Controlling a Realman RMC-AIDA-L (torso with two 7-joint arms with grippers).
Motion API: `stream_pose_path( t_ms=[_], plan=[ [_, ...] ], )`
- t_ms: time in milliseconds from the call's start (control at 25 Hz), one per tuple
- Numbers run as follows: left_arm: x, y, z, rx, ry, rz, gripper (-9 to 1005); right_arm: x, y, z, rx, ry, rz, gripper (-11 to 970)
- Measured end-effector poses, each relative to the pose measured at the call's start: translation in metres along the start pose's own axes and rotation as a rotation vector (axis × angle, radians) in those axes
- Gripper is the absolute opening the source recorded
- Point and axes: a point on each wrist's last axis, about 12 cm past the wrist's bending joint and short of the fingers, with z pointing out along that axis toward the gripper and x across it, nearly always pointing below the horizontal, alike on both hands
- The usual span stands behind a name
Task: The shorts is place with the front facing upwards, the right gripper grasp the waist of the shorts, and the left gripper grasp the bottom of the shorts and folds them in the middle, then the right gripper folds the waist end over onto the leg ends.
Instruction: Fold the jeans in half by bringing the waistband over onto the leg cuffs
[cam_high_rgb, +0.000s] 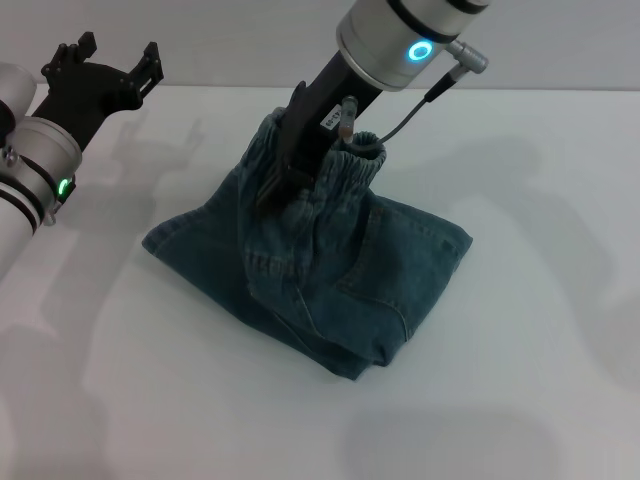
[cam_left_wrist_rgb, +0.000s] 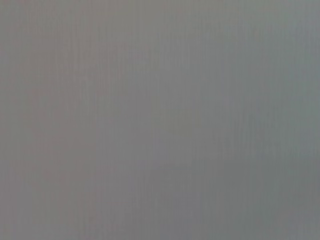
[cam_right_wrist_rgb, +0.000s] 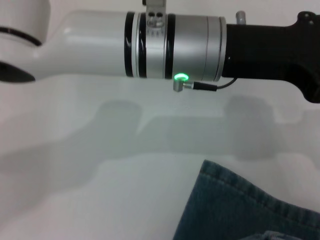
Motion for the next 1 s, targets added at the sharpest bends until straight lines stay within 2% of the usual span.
stream_pose_path(
  t_ms=[320, 1000],
  plan=[
    [0.000, 0.000, 0.000, 0.000, 0.001, 0.000, 827, -0.005, 0.002, 0.005, 0.023, 0.054, -0.073, 658],
    [0.000, -0.003, 0.002, 0.006, 0.002, -0.004, 827, -0.014, -0.003, -0.008, 0.106, 0.073, -0.194, 655]
  ],
)
